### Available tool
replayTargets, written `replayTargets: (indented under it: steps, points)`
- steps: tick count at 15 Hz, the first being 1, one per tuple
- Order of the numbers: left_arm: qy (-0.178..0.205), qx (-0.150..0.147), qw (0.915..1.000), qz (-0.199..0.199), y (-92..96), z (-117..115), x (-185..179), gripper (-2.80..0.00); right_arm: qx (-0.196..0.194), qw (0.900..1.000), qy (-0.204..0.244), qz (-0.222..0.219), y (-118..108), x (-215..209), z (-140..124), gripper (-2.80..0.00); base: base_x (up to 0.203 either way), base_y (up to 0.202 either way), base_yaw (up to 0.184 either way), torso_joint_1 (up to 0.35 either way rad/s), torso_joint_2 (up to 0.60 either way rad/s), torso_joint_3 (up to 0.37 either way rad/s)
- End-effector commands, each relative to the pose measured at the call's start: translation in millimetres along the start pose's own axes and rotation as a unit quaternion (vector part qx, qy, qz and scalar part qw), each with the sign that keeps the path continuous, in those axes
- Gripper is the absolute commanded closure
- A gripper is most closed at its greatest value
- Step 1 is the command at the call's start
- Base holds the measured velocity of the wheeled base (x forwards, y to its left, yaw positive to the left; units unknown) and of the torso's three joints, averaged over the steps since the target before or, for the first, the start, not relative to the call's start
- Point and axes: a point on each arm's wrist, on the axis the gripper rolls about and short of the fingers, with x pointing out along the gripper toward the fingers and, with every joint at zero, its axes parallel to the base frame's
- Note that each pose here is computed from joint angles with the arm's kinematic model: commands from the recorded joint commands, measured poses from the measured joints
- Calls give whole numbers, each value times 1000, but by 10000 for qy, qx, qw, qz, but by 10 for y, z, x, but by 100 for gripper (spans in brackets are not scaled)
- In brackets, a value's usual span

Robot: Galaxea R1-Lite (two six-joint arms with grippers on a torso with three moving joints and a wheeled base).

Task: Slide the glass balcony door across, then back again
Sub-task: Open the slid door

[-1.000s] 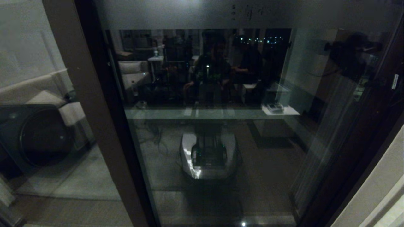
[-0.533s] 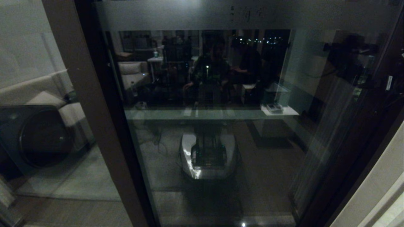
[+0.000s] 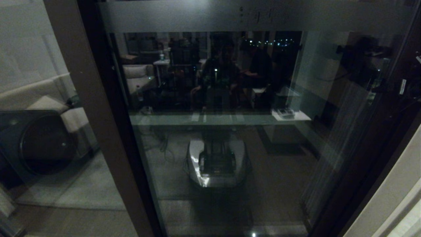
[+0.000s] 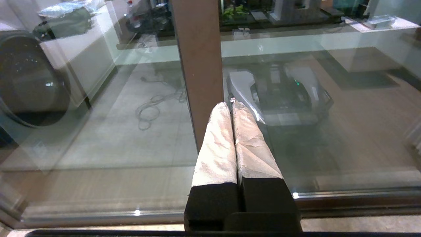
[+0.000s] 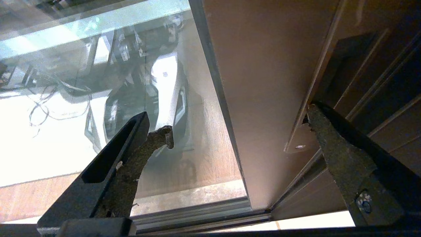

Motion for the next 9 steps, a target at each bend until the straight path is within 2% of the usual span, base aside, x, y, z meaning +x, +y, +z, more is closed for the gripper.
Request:
replayTargets:
  steps: [1,9]
  points:
    - [8,4,10000,-11,-1,-5,1,0,5,10000,22,36,6,11,-9,-280,0,0,0,0,0,0]
    - [8,4,10000,-11,-1,-5,1,0,-15,9998,103,151,125,-3,-37,-280,0,0,0,0,0,0]
